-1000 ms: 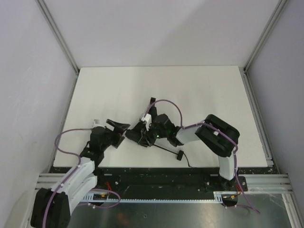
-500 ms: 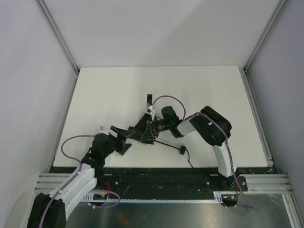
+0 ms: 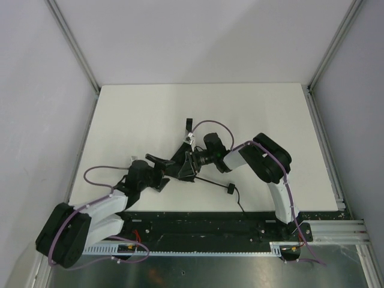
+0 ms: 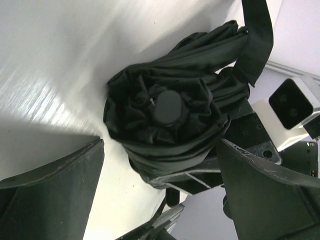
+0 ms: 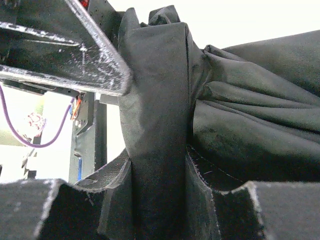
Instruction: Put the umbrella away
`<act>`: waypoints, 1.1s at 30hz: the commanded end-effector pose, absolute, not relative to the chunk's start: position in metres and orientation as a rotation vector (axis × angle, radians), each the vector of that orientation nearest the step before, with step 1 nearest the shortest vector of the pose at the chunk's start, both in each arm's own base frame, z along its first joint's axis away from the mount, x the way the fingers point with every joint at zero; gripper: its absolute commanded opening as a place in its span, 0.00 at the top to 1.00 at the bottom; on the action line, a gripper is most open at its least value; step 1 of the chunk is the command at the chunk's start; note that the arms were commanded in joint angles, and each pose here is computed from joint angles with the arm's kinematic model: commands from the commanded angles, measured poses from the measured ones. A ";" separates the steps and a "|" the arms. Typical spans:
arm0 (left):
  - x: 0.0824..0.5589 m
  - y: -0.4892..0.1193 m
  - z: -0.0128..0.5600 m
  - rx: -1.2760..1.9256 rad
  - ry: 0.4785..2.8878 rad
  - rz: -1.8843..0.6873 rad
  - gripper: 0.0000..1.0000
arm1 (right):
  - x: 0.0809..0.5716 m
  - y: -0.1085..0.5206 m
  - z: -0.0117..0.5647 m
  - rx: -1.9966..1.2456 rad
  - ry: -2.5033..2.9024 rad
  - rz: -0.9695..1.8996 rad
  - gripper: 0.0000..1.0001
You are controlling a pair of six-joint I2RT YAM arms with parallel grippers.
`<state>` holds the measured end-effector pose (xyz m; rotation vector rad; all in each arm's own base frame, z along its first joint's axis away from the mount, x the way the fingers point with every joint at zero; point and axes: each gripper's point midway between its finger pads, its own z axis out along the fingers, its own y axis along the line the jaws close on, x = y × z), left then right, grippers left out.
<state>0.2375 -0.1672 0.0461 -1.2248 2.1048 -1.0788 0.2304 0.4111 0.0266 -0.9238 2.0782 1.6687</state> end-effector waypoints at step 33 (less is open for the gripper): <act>0.231 -0.153 -0.011 -1.070 2.442 -0.611 1.00 | 0.238 0.363 0.081 -1.021 2.205 0.800 0.01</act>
